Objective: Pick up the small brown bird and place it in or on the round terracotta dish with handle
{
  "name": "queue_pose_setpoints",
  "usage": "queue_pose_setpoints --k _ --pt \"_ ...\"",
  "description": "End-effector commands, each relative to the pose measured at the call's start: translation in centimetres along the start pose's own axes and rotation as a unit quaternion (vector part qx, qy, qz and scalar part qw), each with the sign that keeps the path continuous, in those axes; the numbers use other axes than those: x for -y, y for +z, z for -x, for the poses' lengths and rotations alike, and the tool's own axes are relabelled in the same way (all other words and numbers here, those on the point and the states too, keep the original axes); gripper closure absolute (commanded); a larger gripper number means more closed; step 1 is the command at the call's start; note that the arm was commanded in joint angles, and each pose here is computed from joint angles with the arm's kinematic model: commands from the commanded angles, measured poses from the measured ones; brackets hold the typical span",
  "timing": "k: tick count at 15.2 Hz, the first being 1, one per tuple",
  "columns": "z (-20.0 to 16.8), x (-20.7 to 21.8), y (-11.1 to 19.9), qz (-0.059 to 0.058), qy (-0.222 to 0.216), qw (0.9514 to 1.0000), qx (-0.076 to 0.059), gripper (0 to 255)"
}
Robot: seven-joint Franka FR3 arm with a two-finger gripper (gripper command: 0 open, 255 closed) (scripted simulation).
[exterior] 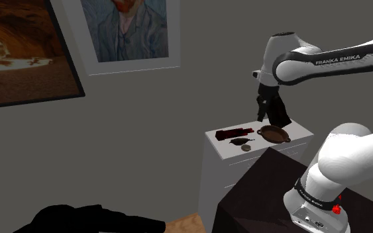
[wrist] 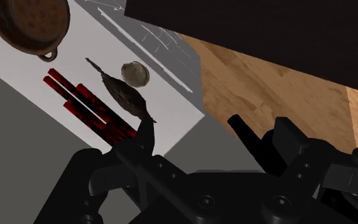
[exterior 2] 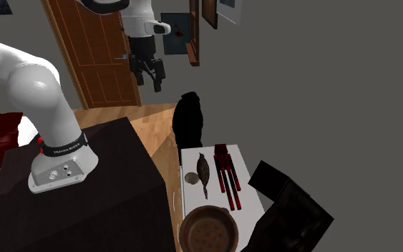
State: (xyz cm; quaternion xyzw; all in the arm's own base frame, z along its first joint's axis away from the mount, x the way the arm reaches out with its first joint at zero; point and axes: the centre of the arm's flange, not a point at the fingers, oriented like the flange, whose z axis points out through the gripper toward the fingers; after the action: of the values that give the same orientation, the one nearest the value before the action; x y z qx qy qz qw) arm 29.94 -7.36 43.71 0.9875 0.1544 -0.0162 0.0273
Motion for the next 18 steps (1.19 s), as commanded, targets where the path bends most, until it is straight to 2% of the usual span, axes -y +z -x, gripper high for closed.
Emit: queue_pose_setpoints --k 1,9,18 --pt "0.0 -1.0 2.4 0.005 -0.021 0.9998 -0.004 0" --pt "-0.4 -5.6 11.7 0.023 -0.095 0.9951 -0.017 0" --pt "-1.9 -11.1 21.8 0.043 -0.177 0.9828 -0.031 0"
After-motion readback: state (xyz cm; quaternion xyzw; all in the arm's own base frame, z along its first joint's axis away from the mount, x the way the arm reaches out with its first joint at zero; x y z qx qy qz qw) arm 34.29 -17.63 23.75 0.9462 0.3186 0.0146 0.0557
